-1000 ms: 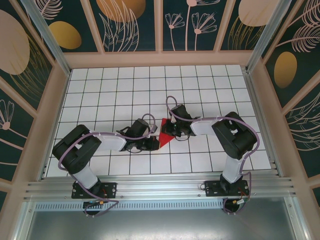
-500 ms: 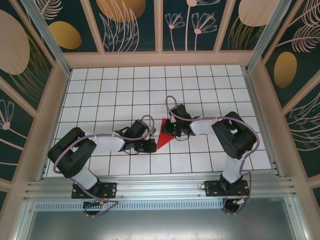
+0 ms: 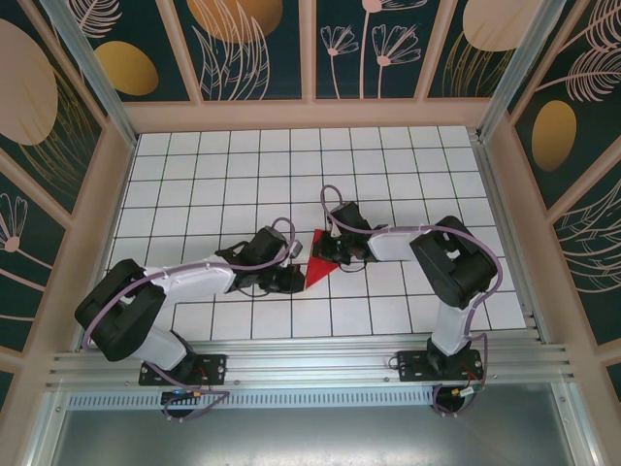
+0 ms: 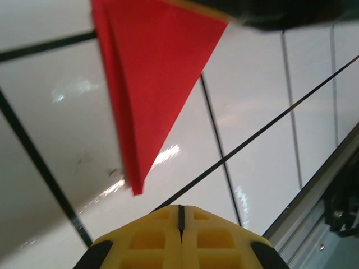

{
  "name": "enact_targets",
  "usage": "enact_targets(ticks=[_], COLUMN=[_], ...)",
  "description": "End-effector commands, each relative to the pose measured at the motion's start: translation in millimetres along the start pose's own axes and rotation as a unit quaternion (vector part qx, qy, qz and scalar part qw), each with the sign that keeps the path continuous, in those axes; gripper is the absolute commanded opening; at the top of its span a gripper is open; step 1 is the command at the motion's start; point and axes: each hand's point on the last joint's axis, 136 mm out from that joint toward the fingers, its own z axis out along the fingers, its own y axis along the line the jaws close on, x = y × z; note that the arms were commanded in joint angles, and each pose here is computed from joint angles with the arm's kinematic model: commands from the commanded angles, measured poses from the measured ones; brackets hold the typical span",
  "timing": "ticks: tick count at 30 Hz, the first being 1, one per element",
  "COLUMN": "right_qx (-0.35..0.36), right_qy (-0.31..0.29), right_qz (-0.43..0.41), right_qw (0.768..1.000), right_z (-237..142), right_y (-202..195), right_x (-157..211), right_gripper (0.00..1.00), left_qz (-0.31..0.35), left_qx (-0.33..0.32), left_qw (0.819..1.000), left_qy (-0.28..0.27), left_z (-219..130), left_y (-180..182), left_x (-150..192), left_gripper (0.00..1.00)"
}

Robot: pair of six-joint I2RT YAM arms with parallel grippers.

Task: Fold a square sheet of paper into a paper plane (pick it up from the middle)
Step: Fourth fold the wing at the center of the table.

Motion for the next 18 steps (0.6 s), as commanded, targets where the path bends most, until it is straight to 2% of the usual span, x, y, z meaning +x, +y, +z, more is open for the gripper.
enact_targets(ticks=[1,12,18], right_qx=[0.062,0.061,0.059], right_qy=[0.008,0.008,0.009], right_qz=[0.008,0.01,0.011], right_qw=[0.998,0.998,0.998], right_z=[11.3,9.8,9.9], right_y=[-32.2,-32.1,-31.2], right_x=[9.1,9.6,10.0], right_gripper=[0.06,0.06,0.07], left_qz=[-0.008,-0.012,-0.018], left_qx=[0.026,0.026,0.017], left_qw=[0.998,0.993,0.995], left_qy=[-0.048,-0.111,-0.093], left_z=[3.8,19.3,32.1], left_y=[-18.7,-7.8,7.9], left_x=[-31.8,-55.6,-42.4], left_gripper=[0.05,0.04,0.03])
